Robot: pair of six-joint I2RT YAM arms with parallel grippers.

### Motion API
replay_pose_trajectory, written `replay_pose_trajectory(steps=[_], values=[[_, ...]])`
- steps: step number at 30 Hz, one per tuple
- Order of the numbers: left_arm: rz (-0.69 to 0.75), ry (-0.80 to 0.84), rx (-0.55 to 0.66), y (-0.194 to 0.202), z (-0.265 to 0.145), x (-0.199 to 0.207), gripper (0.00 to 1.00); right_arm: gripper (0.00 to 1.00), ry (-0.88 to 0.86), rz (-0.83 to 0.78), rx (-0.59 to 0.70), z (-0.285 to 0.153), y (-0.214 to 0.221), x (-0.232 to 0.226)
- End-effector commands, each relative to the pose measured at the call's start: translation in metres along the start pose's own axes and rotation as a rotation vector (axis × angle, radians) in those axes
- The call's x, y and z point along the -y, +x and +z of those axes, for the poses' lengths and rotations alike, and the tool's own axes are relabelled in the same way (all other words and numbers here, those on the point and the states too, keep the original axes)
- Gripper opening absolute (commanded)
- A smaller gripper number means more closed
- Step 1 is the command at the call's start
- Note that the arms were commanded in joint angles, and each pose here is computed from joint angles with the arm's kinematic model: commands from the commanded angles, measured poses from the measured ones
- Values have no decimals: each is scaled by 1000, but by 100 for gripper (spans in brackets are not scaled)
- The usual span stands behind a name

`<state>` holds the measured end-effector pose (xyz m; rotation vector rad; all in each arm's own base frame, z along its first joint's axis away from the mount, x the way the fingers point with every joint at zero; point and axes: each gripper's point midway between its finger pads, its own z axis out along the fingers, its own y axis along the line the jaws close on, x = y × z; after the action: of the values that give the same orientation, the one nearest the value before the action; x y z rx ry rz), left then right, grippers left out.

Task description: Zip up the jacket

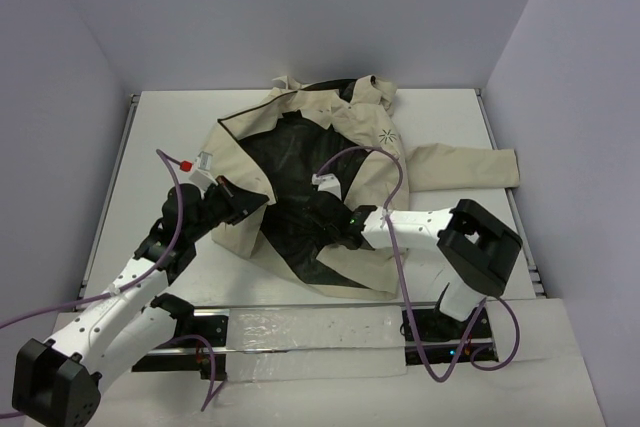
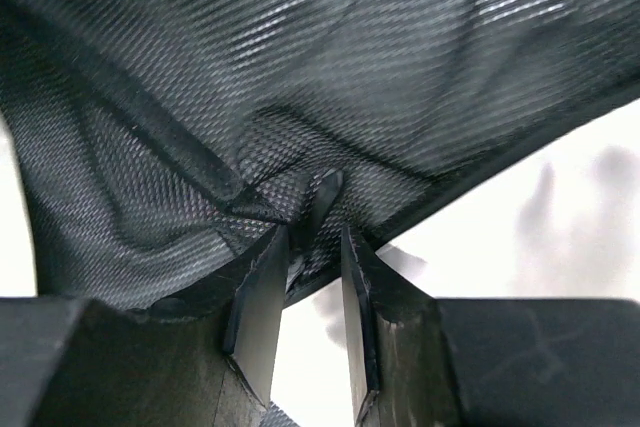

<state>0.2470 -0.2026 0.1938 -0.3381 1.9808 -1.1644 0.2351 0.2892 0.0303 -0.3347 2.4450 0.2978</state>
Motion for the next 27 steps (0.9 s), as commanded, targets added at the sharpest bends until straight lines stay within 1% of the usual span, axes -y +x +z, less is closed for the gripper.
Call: replay_pose_trajectory(steps=[1, 10, 15, 21, 23, 27], values=[[21, 35, 33, -12, -3, 15, 0, 35, 15, 66, 40, 6, -21, 5], [27, 34, 32, -15, -2, 17, 0, 33, 7, 95, 53, 10, -32, 5], [30, 34, 30, -15, -1, 17, 0, 34, -18, 93, 67, 3, -32, 4], [26, 35, 25, -14, 1, 17, 0, 38, -50, 46, 19, -7, -7, 8], [27, 38, 28, -15, 1, 19, 0, 38, -95, 37, 11, -18, -1, 4], [30, 36, 24, -14, 2, 18, 0, 38, -121, 2, -46, -29, 25, 8]])
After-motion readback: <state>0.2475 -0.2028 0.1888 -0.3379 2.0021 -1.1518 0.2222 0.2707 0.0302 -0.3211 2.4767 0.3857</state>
